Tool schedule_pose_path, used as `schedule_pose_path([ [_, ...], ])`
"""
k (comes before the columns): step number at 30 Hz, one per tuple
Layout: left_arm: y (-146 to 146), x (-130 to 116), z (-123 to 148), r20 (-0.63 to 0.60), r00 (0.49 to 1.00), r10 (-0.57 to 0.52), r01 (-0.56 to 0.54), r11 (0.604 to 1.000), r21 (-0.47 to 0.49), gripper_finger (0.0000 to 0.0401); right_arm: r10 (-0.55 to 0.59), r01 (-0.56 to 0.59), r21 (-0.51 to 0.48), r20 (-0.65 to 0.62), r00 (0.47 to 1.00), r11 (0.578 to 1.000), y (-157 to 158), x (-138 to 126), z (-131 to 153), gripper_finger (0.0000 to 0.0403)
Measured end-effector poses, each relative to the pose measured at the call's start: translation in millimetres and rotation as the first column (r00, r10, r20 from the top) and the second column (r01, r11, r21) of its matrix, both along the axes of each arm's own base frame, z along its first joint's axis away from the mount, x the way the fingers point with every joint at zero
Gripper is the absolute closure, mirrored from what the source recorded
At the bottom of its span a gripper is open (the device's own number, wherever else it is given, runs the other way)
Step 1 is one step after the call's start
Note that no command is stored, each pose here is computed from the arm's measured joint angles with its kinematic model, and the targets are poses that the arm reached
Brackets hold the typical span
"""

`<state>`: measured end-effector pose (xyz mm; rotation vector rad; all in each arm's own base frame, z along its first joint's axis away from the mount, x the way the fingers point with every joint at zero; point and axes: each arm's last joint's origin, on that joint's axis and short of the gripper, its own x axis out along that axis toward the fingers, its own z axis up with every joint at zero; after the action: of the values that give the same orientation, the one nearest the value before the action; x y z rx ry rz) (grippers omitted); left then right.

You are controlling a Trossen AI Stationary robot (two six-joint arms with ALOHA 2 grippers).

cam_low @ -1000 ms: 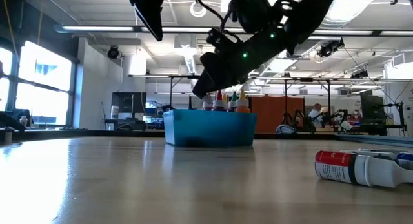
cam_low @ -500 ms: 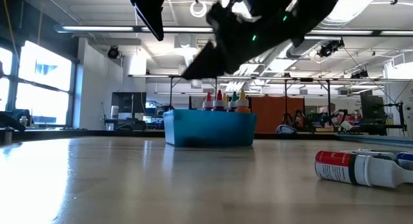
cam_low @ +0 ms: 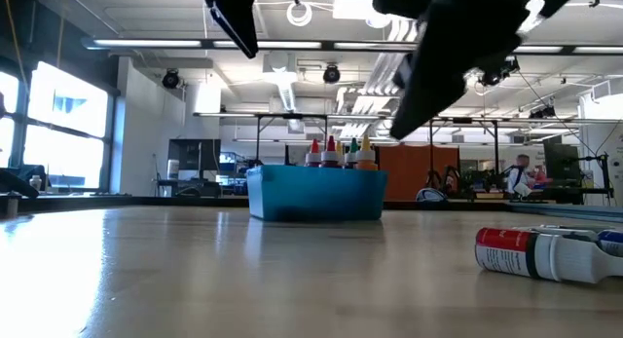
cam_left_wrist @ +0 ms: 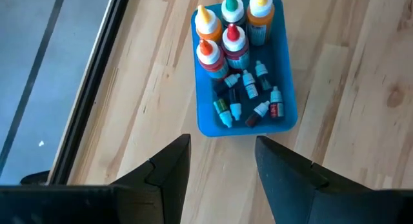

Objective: Pick & Place food coloring
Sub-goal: Put the small green food coloring bottle into the bin

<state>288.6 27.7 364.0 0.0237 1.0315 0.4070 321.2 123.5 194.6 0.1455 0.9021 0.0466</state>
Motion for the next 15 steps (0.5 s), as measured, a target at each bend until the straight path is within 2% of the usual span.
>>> schedule_pose_path([
  [4, -1.9, 3.0, -2.4, 0.036, 0.999, -0.004, 0.006, 0.999, -0.049, 0.0232, 0.029, -0.031, -0.020, -0.112, 0.993, 0.999, 19.3, -10.9, 11.8, 0.0229],
  [9, -22.6, 17.4, -25.8, 0.111, 0.981, -0.157, 0.172, 0.975, -0.138, 0.0232, -0.114, 0.139, 0.076, -0.265, 0.958, 0.987, 31.2, -28.4, 5.4, 0.0229],
  [13, -51.9, 30.0, -48.5, 0.227, 0.919, -0.322, 0.357, 0.925, -0.131, 0.0232, -0.179, 0.225, 0.107, -0.333, 0.926, 0.968, 38.9, -41.3, -6.4, 0.0229],
  [15, -69.0, 35.5, -60.1, 0.316, 0.859, -0.403, 0.457, 0.881, -0.119, 0.0232, -0.185, 0.235, 0.115, -0.336, 0.924, 0.965, 42.1, -45.1, -10.9, 0.0229],
])
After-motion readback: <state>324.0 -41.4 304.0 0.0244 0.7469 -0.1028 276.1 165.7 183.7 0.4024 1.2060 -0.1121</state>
